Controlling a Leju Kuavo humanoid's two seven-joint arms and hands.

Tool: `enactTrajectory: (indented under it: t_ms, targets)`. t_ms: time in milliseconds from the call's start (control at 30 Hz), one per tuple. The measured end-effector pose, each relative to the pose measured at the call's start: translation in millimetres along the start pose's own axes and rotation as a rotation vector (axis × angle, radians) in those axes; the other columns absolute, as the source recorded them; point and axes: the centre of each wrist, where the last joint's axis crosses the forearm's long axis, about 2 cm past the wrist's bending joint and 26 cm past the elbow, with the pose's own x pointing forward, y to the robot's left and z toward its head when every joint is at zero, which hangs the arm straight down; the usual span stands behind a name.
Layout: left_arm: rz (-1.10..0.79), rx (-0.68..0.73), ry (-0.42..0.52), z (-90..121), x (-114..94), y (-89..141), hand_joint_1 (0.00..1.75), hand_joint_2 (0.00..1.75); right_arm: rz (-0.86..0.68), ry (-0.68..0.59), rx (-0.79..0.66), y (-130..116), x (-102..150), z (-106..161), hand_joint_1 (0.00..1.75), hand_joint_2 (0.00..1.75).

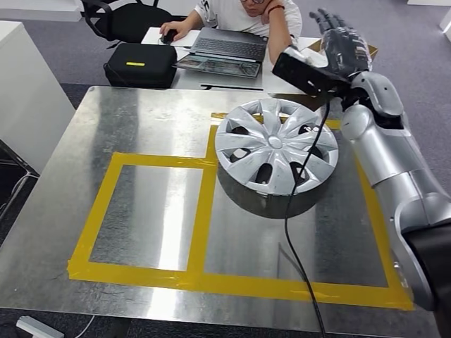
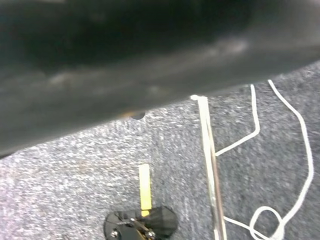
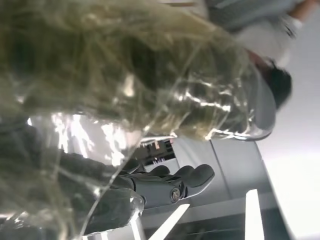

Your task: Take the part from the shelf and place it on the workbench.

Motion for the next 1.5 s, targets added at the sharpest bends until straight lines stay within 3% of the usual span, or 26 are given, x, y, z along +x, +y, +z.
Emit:
enactTrajectory:
  t_ms: [133, 200, 567, 767, 900, 1367, 1500]
  targets:
    - [-0.036, 0.026, 0.021, 0, 0, -1, 0.00, 0.00, -0.334, 0.028, -0.271, -2, -13, 26, 0.00, 0.00]
    - [-0.044, 0.031, 0.023, 0, 0, -1, 0.00, 0.00, -0.417, 0.039, -0.372, -6, -19, 39, 0.00, 0.00]
    - [-0.078, 0.069, 0.035, 1, 1, -5, 0.00, 0.00, -0.581, 0.020, -0.661, -23, -29, 88, 0.00, 0.00]
    - [-0.076, 0.066, 0.031, 2, 2, -8, 0.00, 0.00, -0.586, -0.028, -0.754, -27, -24, 122, 0.00, 0.00]
    - [-0.035, 0.016, -0.004, 2, 2, -9, 0.00, 0.00, -0.582, -0.038, -0.792, -24, -24, 139, 0.00, 1.75]
    - [-0.035, 0.007, -0.008, 2, 1, -8, 0.00, 0.00, -0.497, -0.049, -0.854, -23, -39, 181, 0.00, 1.75]
    - [-0.037, 0.008, 0.002, 3, -1, -8, 0.00, 0.00, -0.541, -0.018, -0.843, -19, -44, 187, 0.00, 0.00]
